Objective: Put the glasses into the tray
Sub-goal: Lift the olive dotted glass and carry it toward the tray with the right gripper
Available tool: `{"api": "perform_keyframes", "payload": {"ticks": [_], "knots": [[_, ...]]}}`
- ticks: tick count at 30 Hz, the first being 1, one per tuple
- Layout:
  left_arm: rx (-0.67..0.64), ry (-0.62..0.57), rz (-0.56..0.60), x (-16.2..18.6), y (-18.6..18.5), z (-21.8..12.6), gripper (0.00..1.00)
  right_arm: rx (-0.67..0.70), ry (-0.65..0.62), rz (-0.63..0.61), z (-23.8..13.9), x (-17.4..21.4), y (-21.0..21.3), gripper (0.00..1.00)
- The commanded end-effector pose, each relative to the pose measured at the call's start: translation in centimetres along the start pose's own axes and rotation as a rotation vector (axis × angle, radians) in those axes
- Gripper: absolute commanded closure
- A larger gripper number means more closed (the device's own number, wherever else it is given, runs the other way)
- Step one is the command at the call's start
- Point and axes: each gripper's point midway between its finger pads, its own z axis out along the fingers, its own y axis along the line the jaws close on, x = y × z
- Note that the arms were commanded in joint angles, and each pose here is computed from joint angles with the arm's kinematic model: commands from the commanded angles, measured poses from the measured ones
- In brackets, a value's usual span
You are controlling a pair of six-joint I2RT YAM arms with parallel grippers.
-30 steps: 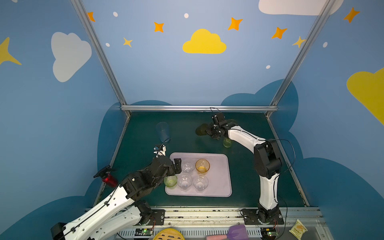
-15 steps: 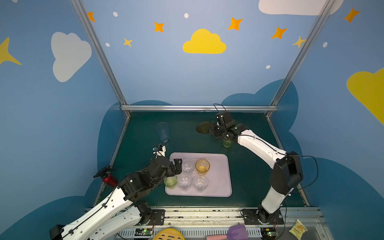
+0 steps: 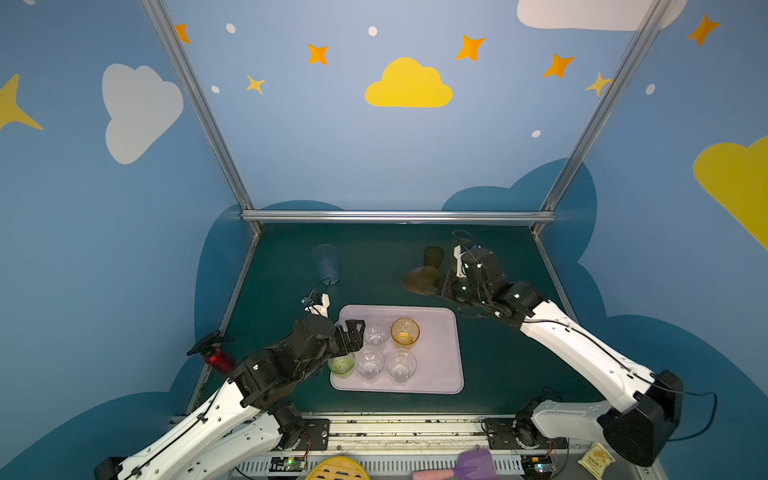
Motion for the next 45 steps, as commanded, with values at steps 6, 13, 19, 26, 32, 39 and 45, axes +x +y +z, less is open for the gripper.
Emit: {"api": "perform_keyframes", "payload": {"ticks": [6,13,19,26,32,39,45], "knots": [[0.041,0.082,-0.014,0.9,-1.8,1.4,0.00,0.010,-0.001,-0.025,-5.6,3.1,-2.9,1.00],[0.080,0.127,-0.031,1.5,-3.2,2.2,0.00,0.032,-0.007,-0.031,-8.2,5.1,-5.3,1.00],[0.109,0.145,-0.048,2.1,-3.9,2.2,0.00,0.050,0.033,-0.039,-9.0,6.7,-6.5,1.00],[0.113,0.151,-0.048,2.7,-4.3,2.4,0.00,0.072,0.073,-0.037,-9.6,8.4,-8.0,1.00],[0.140,0.160,-0.046,3.0,-5.3,2.2,0.00,0.095,0.103,-0.038,-9.3,9.6,-9.1,1.00],[0.168,0.184,-0.033,3.3,-6.6,2.0,0.00,0.143,0.172,-0.042,-8.5,11.0,-10.2,1.00],[0.195,0.208,-0.027,3.7,-7.8,2.3,0.00,0.135,0.205,-0.027,-7.5,11.9,-10.3,1.00]]}}
